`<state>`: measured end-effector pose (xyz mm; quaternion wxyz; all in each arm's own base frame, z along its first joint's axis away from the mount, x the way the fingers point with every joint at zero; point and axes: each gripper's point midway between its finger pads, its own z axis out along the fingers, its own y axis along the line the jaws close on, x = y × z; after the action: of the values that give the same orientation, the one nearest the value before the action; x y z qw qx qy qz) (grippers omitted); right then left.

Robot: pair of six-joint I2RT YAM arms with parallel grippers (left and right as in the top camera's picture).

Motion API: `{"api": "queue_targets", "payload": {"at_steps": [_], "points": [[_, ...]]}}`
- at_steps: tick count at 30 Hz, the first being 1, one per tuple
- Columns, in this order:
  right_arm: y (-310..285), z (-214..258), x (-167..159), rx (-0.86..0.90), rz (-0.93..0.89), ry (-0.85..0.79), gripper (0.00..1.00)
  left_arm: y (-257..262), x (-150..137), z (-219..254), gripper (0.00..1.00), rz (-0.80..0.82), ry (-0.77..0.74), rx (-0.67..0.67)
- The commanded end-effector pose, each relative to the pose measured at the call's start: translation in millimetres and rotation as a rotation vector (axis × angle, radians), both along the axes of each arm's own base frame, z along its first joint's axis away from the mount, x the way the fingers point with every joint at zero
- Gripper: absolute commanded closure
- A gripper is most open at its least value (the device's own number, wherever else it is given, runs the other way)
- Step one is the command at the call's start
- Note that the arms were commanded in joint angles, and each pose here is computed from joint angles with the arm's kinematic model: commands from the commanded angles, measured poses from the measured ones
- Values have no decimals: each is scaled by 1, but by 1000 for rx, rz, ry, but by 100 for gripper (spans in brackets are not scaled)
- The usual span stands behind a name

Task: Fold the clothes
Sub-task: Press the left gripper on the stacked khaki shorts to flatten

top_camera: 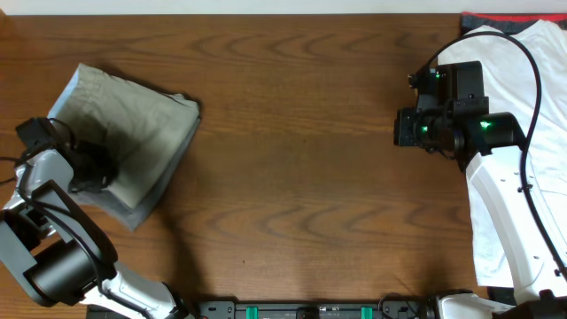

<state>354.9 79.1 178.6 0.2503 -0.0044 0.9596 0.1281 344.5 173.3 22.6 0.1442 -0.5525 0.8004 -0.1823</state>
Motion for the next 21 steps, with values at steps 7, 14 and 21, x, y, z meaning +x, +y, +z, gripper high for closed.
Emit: {"api": "queue_targets", "payload": {"at_steps": [7, 14, 21], "points": [[2, 10, 2, 14, 10, -34, 95, -45, -6, 122, 55, -417, -316, 215], [6, 14, 5, 35, 21, -55, 94, -98, 6, 115, 94, -881, -301, 456], [7, 12, 3, 36, 23, -41, 95, -121, 44, 67, 94, -1022, -210, 572]]}}
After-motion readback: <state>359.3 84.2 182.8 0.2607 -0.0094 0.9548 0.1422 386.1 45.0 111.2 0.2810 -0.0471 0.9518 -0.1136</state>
